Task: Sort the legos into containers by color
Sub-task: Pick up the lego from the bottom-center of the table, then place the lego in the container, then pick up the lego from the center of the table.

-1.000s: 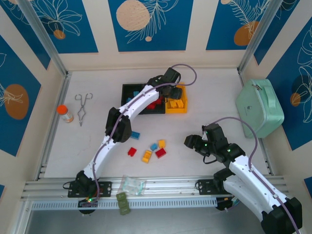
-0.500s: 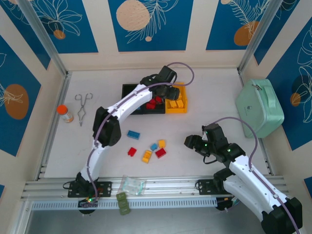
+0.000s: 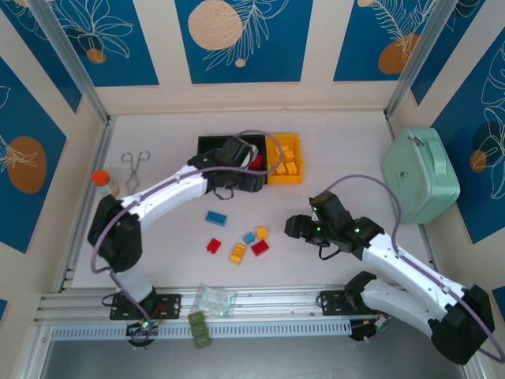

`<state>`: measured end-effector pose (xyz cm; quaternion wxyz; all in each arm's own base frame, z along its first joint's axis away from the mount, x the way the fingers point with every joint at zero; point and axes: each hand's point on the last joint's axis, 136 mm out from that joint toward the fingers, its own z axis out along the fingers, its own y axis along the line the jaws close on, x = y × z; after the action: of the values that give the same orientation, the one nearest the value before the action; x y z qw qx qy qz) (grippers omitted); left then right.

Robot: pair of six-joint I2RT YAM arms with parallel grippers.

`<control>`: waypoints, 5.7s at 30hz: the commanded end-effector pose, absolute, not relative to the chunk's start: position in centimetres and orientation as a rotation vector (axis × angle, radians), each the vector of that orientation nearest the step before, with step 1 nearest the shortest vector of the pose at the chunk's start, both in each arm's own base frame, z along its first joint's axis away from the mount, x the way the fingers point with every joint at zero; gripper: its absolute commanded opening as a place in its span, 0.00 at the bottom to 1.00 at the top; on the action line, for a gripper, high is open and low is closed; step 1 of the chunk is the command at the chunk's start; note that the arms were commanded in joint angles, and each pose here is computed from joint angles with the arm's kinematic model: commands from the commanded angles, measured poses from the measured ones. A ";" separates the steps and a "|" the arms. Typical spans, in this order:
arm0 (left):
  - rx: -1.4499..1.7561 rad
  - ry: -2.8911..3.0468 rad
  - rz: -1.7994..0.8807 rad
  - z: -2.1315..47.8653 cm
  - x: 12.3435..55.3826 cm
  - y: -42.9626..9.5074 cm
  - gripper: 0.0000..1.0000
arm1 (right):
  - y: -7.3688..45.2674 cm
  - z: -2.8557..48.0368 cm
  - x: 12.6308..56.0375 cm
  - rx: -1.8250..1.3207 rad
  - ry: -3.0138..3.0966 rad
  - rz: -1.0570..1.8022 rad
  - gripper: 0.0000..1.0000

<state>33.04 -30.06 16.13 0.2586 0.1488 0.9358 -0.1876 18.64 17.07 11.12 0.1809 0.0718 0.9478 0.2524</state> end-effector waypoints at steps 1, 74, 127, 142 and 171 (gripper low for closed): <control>0.304 2.509 -0.584 17.0 31.5 -27.8 0.59 | 18.3 12.0 19.5 0.153 2.665 0.672 0.68; 0.004 2.545 -1.013 11.5 23.9 -24.5 0.61 | 20.0 14.6 34.0 0.090 2.691 0.361 0.27; -0.060 2.652 -0.642 10.2 23.7 -20.6 0.65 | 19.4 17.9 44.1 0.174 2.567 0.415 0.54; -0.326 2.737 -0.501 7.2 24.3 -19.4 0.77 | 19.7 17.1 32.0 0.085 2.566 0.519 0.57; -0.766 2.851 -0.303 2.7 27.5 -21.4 0.64 | 16.4 11.7 25.0 0.258 2.631 0.505 0.56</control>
<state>27.91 -21.13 2.73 0.1011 -0.2605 0.9537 -0.1114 25.12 16.82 11.43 0.2130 0.0795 0.9568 0.1814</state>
